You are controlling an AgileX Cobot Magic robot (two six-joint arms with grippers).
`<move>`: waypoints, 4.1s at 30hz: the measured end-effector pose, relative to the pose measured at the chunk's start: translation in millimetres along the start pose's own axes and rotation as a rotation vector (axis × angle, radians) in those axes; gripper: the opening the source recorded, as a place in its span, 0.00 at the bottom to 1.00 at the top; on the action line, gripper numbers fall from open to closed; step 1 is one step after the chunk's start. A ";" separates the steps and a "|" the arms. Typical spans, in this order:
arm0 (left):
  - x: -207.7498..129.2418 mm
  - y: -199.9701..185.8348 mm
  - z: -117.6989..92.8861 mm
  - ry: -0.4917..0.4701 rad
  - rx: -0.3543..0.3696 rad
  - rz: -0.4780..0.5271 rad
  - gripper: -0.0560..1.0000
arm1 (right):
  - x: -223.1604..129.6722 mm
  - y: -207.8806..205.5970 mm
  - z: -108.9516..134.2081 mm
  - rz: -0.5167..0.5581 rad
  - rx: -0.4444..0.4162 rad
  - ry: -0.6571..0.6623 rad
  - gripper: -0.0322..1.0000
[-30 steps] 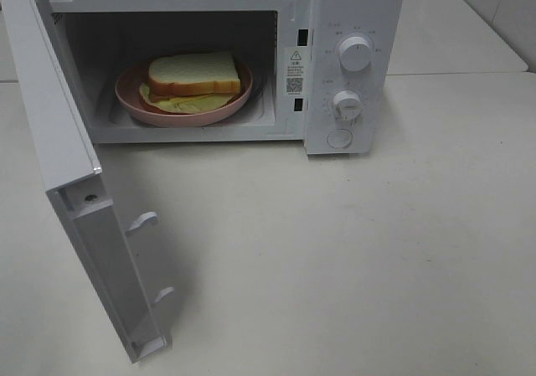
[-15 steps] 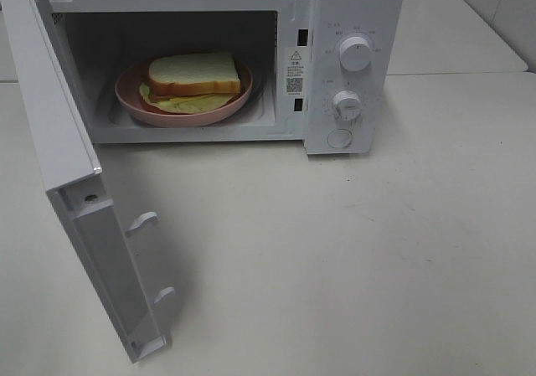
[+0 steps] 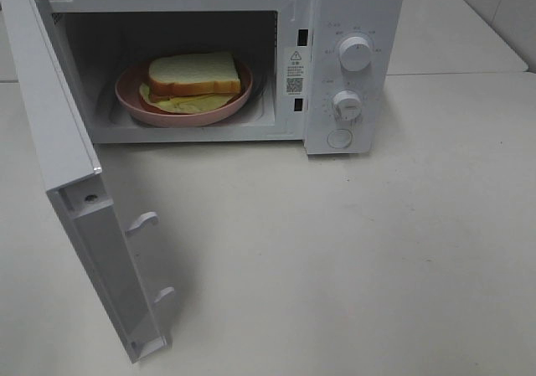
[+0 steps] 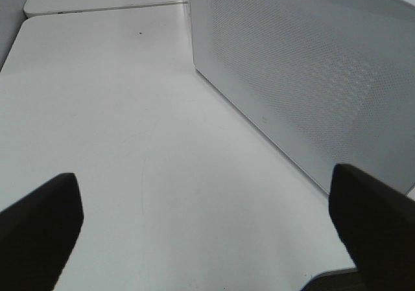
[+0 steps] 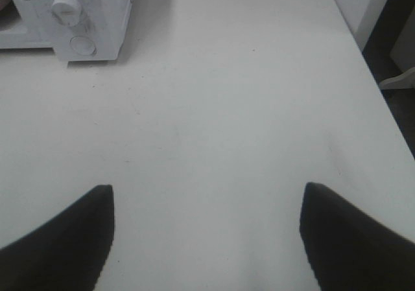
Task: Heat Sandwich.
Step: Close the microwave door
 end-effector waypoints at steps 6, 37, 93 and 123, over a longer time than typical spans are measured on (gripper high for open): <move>0.0 0.0 0.0 0.000 0.000 0.000 0.98 | -1.1 -1.7 0.1 -0.006 -0.021 0.011 0.77; 0.0 0.0 0.0 0.000 0.000 0.000 0.98 | -1.1 -1.7 0.1 -0.006 -0.022 0.009 0.77; 51.6 109.6 16.2 -0.039 0.084 0.045 0.05 | -1.1 -1.7 0.2 -0.006 -0.021 0.002 0.77; 29.3 191.1 34.1 0.061 0.086 -0.251 0.05 | -1.1 -1.7 0.2 -0.006 -0.021 0.002 0.77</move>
Point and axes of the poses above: a point on each arm's last joint axis where the gripper is mounted, y pointing out along that axis toward the gripper, z along the wrist's bending axis when the last joint is at zero, x = y × z, the point moved 2 cm from there along y, pointing out along that axis toward the gripper, and after that the axes turned 12 degrees about -y, right-handed, at the moved point
